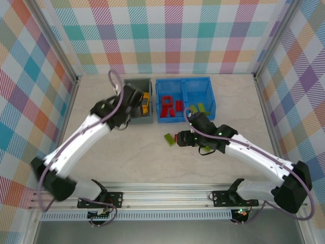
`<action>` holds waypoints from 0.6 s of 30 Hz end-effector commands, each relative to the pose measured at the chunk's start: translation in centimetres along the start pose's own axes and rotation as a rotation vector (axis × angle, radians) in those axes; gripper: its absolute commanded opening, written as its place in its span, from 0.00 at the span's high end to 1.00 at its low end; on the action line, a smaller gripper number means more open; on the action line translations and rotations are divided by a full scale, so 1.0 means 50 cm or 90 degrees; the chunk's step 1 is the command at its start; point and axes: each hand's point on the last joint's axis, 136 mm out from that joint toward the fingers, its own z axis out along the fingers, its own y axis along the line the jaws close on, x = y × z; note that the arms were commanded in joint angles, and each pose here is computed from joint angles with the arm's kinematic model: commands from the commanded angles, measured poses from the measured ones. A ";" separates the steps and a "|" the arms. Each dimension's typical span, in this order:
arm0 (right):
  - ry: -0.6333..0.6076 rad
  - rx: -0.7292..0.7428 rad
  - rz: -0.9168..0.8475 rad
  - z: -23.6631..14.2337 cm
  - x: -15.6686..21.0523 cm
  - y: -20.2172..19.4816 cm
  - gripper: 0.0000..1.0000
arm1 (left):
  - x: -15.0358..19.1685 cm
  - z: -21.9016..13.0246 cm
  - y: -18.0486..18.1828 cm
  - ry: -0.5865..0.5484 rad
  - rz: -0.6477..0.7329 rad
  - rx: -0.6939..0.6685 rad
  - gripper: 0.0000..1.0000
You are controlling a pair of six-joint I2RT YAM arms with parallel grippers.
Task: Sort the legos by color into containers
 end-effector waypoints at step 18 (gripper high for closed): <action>0.179 0.065 -0.108 0.167 0.026 -0.102 0.44 | 0.272 -0.107 -0.170 0.021 -0.016 0.368 0.38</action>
